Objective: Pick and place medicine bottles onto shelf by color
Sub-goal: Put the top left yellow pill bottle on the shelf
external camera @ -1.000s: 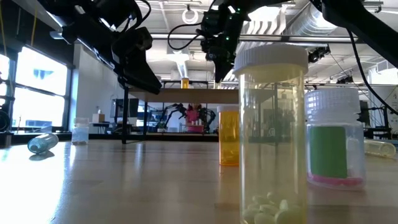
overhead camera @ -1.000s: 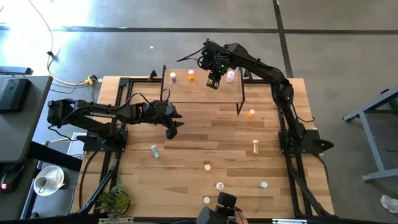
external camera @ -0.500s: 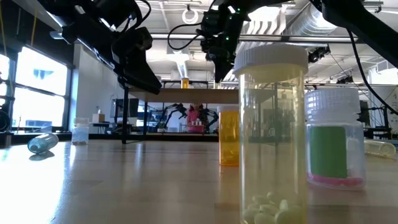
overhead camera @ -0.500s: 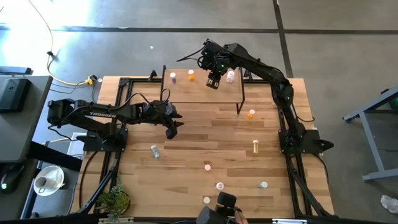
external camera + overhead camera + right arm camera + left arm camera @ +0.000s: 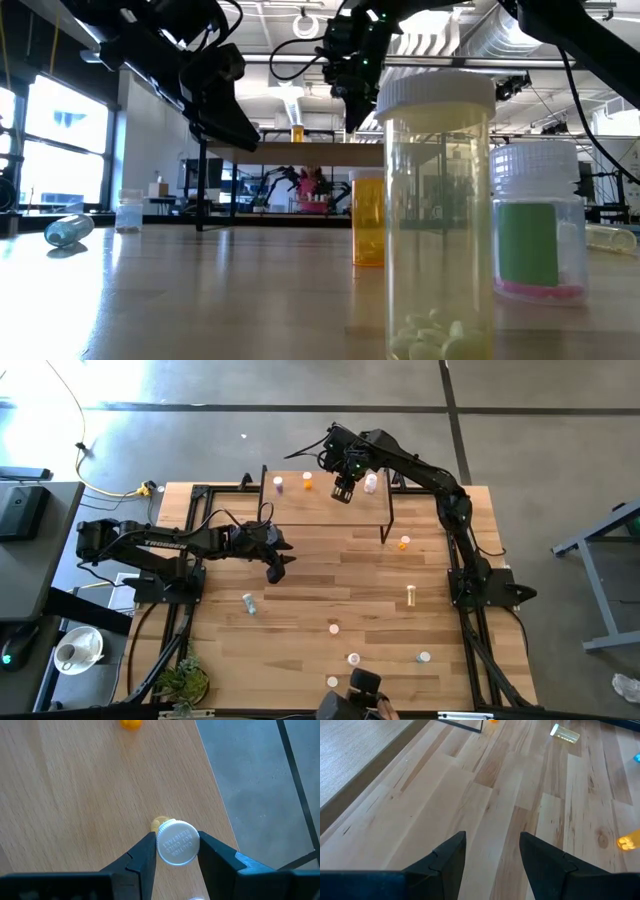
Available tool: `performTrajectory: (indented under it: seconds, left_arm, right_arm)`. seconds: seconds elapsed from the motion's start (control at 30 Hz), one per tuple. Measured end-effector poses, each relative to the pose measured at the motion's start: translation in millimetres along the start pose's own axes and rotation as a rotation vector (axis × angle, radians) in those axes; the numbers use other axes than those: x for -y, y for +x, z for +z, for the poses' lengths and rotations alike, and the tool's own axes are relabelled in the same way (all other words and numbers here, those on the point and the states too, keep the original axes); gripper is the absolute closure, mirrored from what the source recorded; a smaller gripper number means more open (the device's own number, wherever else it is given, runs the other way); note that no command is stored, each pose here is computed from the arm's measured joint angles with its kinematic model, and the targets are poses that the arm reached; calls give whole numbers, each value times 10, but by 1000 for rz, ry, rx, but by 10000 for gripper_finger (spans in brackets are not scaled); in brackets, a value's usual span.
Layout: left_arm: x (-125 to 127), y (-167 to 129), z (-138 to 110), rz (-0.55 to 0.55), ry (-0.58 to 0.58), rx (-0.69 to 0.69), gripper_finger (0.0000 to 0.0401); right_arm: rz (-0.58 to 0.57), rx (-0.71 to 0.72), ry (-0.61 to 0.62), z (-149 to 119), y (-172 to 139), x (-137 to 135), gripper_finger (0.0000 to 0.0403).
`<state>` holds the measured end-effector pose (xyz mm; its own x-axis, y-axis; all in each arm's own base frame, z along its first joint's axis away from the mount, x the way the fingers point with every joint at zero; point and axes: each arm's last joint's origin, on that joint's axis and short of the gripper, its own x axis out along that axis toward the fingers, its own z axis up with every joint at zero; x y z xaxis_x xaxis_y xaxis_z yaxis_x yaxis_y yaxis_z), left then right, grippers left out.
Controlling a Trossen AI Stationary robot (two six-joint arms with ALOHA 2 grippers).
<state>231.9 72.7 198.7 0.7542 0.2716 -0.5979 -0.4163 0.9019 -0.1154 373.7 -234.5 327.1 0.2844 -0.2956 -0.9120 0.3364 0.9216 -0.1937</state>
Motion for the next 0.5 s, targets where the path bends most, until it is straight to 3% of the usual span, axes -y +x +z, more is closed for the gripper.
performTrajectory:
  seconds: [0.3,0.5]
  left_arm:
    - [0,0,0,0,0,0,227]
    - [0,0,0,0,19,0,227]
  right_arm:
    - [0,-1,-1,0,1,-1,274]
    - [1,-3,-1,2,22,-2,230]
